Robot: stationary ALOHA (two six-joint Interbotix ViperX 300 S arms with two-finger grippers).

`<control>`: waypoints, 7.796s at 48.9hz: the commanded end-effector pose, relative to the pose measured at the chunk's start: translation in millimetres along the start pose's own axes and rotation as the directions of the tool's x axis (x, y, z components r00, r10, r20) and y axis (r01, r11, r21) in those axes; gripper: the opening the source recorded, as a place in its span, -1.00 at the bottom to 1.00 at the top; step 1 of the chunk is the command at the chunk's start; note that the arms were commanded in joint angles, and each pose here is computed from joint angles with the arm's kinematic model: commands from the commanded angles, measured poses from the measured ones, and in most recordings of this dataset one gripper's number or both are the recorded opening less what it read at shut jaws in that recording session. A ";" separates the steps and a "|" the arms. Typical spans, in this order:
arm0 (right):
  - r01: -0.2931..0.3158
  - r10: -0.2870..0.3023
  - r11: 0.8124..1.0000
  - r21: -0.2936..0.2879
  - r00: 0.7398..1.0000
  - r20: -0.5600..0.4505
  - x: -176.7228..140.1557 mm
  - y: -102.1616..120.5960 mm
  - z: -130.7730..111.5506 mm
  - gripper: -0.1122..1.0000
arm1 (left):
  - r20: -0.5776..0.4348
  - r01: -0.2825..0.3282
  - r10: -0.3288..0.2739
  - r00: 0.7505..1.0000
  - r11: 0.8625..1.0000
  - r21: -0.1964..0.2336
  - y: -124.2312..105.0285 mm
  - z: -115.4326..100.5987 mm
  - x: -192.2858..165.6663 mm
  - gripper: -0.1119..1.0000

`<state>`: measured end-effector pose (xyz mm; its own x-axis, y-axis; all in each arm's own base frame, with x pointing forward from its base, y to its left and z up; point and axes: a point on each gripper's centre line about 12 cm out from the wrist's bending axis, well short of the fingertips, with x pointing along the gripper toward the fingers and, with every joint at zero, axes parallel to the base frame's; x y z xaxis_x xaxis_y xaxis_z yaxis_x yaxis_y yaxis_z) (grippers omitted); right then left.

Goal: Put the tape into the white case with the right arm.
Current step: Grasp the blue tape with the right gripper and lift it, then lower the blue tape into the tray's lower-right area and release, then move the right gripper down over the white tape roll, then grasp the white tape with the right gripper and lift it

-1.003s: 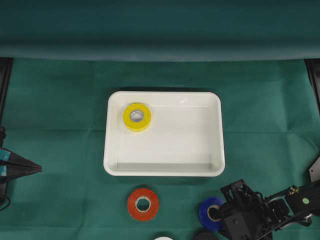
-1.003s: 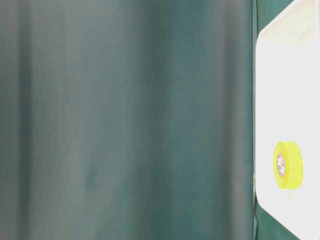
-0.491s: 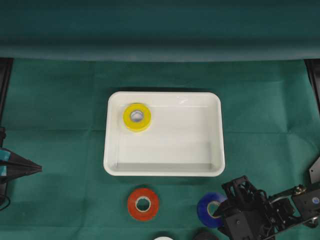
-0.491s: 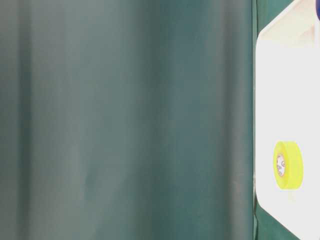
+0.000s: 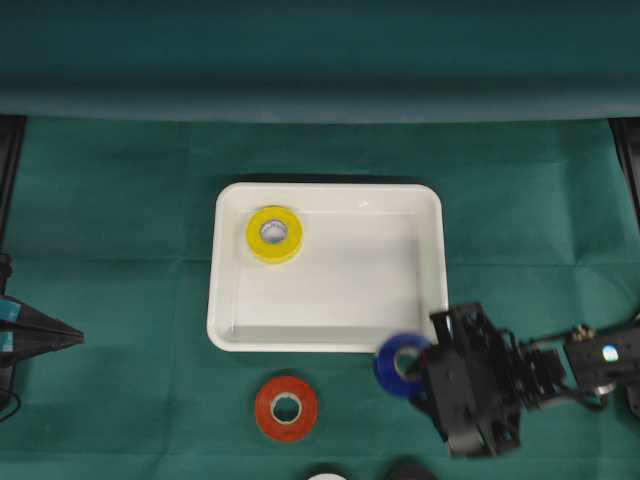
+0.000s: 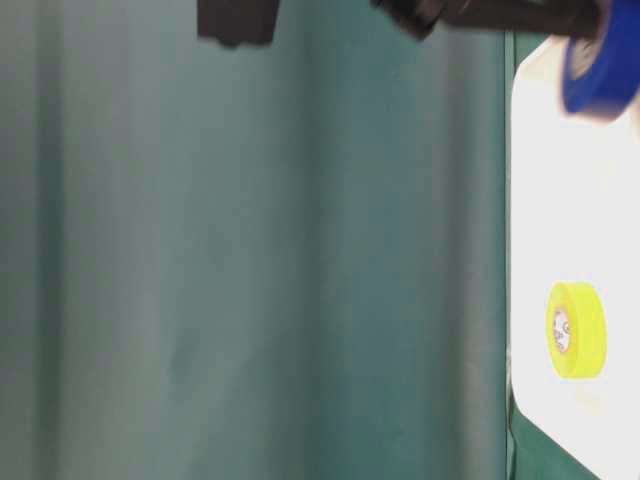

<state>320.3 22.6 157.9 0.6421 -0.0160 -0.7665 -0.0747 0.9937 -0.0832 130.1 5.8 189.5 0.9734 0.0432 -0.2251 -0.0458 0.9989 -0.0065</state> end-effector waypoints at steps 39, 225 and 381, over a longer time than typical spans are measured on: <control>0.115 -0.120 0.989 0.096 0.991 0.052 4.4 -64.5 0.1 -0.76 | 0.008 -0.002 0.002 1.000 1.000 0.001 0.2 4.2 0.9 -0.79; -0.233 0.240 0.970 -0.064 0.959 0.152 -19.7 74.1 -20.0 0.33 | 0.006 -0.002 0.002 1.000 1.000 0.001 0.2 4.0 1.1 -0.79; -0.248 0.258 0.965 -0.091 0.959 0.119 76.3 129.2 60.9 -0.72 | 0.008 -0.002 0.002 1.000 1.000 0.000 0.2 2.8 1.1 -0.79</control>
<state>403.3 154.7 95.3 0.6407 0.2397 -0.7294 -0.2989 0.9529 0.0505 130.0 5.8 188.3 0.9737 0.0433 -0.2236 -0.0459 0.9989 -0.0064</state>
